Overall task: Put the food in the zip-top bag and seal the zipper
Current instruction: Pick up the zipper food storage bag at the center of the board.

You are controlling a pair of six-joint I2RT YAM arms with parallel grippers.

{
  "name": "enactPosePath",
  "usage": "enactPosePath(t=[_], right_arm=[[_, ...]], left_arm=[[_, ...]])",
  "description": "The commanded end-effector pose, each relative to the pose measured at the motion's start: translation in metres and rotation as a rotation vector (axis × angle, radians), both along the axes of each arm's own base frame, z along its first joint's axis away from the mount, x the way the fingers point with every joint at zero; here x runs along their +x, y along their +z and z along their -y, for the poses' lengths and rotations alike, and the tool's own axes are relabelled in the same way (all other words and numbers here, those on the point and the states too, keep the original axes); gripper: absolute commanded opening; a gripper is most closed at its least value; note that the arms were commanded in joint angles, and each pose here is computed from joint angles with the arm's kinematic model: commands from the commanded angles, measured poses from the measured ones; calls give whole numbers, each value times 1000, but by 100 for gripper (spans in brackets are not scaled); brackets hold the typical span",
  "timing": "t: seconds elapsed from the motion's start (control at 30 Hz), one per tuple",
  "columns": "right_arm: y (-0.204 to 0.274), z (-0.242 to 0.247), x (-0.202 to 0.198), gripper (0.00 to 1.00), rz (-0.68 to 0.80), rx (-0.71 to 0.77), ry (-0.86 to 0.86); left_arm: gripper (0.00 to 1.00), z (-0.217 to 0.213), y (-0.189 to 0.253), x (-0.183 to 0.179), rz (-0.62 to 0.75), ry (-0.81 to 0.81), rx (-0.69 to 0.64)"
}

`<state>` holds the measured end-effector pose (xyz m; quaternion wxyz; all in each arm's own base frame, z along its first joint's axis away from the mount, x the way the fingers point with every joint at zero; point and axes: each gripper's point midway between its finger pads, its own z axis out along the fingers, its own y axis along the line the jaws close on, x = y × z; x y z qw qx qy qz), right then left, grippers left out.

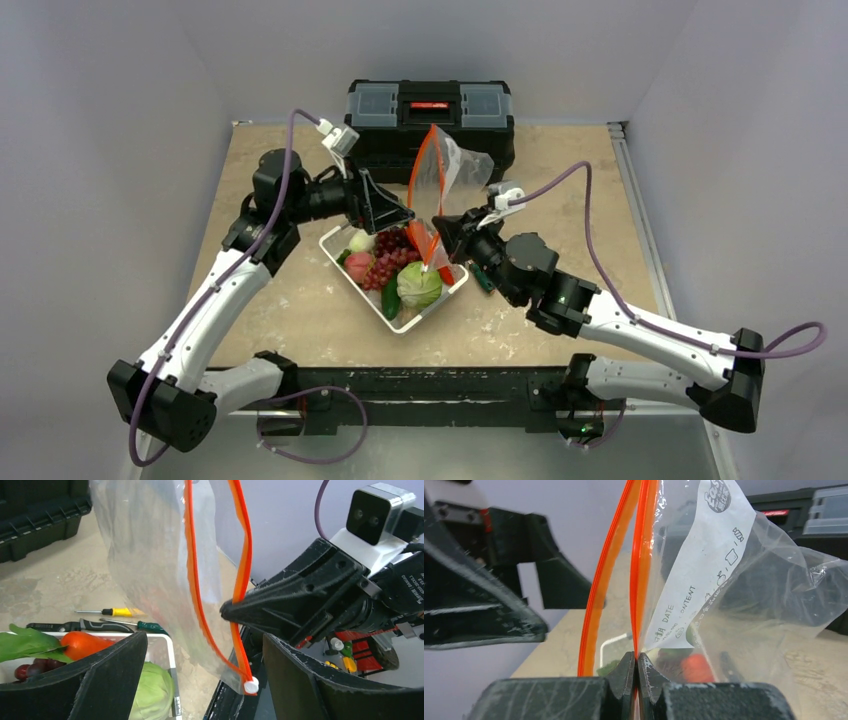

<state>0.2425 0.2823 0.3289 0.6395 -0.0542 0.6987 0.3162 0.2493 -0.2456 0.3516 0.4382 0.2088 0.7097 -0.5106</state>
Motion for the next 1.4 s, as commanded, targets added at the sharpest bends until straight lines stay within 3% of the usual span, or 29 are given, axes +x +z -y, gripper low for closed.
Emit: enactPosePath(t=[0.0,0.13,0.2,0.33,0.47,0.53,0.57,0.63,0.7,0.77,0.83,1.03,1.37], right_arm=[[-5,-25,-18,0,-7,-74,172],[-16,-29,-13,0,-28,-121,160],[-14,-33,-14,0,-23,-123,181],[-15,-30,-12,0,-32,-154,160],[-18,-26,-13,0,-51,-203,144],[-16,-26,-17,0,-55,-220,136],[-15,-27,-19,4,-51,-228,134],[-10,-27,-20,21,-49,-243,104],[-11,-16,-12,48,-85,-271,-14],[-17,-6,0,64,-151,-310,-153],[-34,4,9,73,-227,-438,-295],[-32,-12,5,73,-202,-609,-483],[-40,-29,1,56,-170,-617,-480]], left_arm=[[86,14,-1,-3,10,-50,19],[83,17,-14,-3,29,-8,103],[70,11,-25,5,27,62,181],[34,-5,-38,21,1,190,265],[8,-8,-40,24,-6,209,286],[0,-7,-41,24,-7,207,289],[0,-8,-41,24,-8,209,292],[0,-9,-43,25,-13,217,297],[0,-10,-42,26,-14,227,296],[0,-11,-43,28,-32,250,291],[0,-12,-46,31,-52,269,290],[0,-9,-56,37,-121,293,290],[0,-10,-61,40,-144,309,300]])
